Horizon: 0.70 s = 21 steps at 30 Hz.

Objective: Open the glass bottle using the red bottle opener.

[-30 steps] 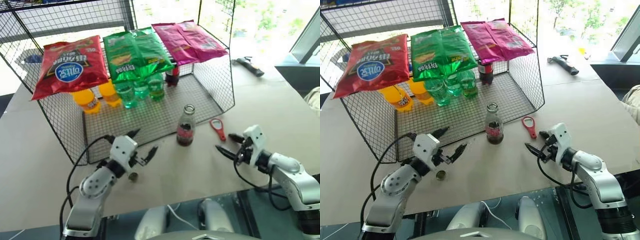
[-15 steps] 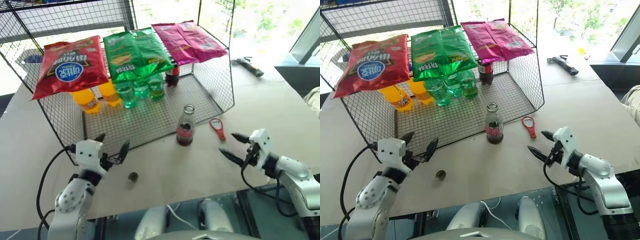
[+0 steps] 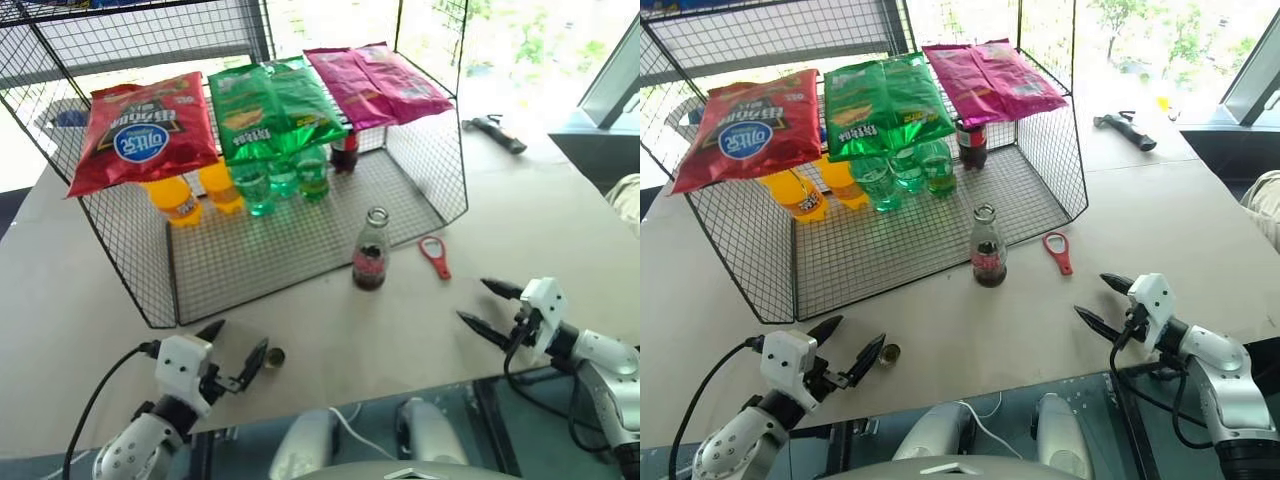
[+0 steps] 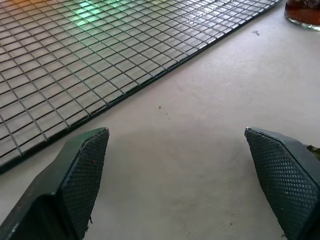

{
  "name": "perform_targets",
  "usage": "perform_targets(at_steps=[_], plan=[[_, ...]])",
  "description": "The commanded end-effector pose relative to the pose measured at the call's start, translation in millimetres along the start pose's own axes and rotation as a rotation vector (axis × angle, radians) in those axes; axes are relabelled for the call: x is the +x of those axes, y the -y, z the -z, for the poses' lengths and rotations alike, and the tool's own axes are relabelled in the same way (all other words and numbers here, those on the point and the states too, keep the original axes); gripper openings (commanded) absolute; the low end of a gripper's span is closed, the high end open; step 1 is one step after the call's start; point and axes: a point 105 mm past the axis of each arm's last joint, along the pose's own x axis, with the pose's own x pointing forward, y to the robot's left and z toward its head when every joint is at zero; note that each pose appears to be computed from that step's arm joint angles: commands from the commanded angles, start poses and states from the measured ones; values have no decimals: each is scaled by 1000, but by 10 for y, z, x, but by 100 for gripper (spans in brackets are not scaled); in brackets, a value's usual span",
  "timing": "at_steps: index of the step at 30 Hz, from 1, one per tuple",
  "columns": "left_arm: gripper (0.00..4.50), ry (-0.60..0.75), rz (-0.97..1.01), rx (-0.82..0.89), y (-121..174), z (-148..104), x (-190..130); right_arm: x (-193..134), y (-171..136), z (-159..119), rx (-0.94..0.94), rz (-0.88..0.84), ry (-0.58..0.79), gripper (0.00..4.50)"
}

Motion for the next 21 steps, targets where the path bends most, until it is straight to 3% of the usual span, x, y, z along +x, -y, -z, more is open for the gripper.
perform_targets(at_steps=[1, 21], plan=[[450, 15, -20, 20, -28, -34, -89, -3, 61, -87, -37, 7, 34, 429], [450, -26, -55, 57, -179, 11, -363, 41, -8, -113, -21, -70, 77, 429]])
